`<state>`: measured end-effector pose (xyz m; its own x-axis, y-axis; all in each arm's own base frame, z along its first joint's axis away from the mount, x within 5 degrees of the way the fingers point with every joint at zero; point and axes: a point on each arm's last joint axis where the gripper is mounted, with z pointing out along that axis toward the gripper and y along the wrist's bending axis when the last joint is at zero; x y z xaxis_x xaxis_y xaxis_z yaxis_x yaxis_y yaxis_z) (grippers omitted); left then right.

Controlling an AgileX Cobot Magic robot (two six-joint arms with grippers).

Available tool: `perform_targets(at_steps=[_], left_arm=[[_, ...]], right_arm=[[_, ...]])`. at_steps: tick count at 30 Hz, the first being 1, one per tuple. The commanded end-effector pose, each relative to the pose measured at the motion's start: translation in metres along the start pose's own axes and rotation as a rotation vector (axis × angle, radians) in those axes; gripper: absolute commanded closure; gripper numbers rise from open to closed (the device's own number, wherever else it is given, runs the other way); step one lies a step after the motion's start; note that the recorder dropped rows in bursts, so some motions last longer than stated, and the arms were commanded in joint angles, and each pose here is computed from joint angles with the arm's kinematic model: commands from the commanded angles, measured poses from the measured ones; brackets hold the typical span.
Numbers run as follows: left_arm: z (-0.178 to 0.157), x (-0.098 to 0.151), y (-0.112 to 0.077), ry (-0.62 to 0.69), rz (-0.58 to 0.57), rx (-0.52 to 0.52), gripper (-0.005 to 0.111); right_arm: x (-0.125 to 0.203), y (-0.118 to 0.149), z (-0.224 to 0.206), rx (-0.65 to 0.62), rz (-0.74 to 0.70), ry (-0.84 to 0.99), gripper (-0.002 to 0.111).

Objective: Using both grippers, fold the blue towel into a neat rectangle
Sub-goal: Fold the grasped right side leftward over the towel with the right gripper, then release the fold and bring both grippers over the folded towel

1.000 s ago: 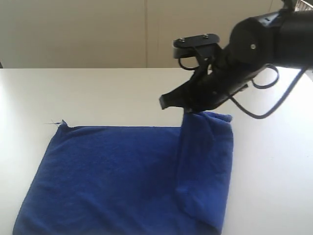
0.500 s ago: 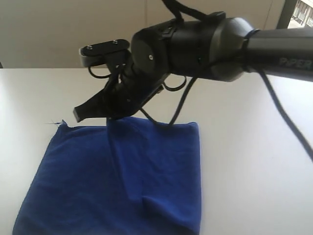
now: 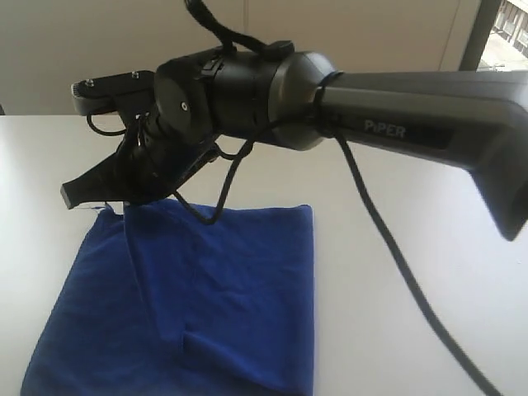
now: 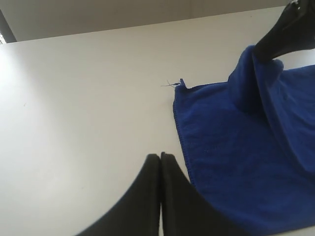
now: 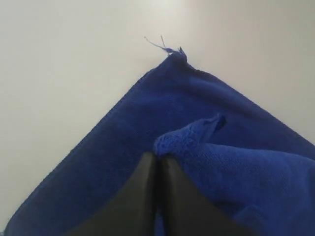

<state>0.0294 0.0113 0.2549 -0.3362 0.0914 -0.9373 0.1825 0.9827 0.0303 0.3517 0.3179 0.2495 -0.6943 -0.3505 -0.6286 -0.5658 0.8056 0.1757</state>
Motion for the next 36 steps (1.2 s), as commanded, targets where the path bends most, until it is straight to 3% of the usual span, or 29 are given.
perform_targets(at_steps=[1, 5, 6, 8, 12, 16, 21, 23, 24, 27, 31, 33, 36], left_arm=[[0.0, 0.001, 0.0, -0.003, -0.012, 0.001, 0.107], [0.0, 0.001, 0.0, -0.003, -0.012, 0.001, 0.107], [0.0, 0.001, 0.0, -0.003, -0.012, 0.001, 0.107], [0.0, 0.001, 0.0, -0.003, -0.012, 0.001, 0.107], [0.0, 0.001, 0.0, -0.003, -0.012, 0.001, 0.107], [0.0, 0.0, -0.001, -0.015, -0.022, 0.014, 0.107], [0.002, -0.009, -0.016, -0.064, -0.158, 0.172, 0.107], [0.012, -0.008, -0.027, 0.051, -0.161, 0.243, 0.107], [0.023, -0.009, -0.036, 0.143, -0.101, 0.306, 0.107], [0.037, -0.026, -0.046, 0.248, 0.026, 0.356, 0.107], [0.078, -0.086, -0.062, 0.455, 0.218, 0.399, 0.107], [0.103, -0.104, -0.07, 0.515, 0.253, 0.411, 0.107], [0.136, -0.117, -0.078, 0.505, 0.27, 0.405, 0.107]], right_arm=[[0.0, 0.004, 0.011, -0.028, 0.033, -0.021, 0.083], [-0.007, 0.005, 0.005, -0.038, 0.015, -0.084, 0.043], [-0.009, 0.005, 0.0, -0.034, -0.013, -0.1, 0.036], [-0.015, 0.003, -0.012, 0.002, -0.082, -0.131, 0.034], [-0.024, -0.024, -0.044, 0.172, -0.181, -0.116, 0.047], [-0.014, -0.065, -0.053, 0.316, -0.183, 0.047, 0.064], [0.017, -0.114, -0.034, 0.373, -0.151, 0.201, 0.089], [0.041, -0.14, -0.017, 0.385, -0.104, 0.277, 0.104], [0.054, -0.146, -0.009, 0.384, -0.094, 0.309, 0.108], [0.069, -0.147, -0.001, 0.368, -0.108, 0.337, 0.108], [0.092, -0.142, 0.012, 0.292, -0.05, 0.333, 0.108], [0.106, -0.138, 0.016, 0.242, -0.023, 0.368, 0.108], [0.127, -0.137, 0.02, 0.215, -0.041, 0.423, 0.108]])
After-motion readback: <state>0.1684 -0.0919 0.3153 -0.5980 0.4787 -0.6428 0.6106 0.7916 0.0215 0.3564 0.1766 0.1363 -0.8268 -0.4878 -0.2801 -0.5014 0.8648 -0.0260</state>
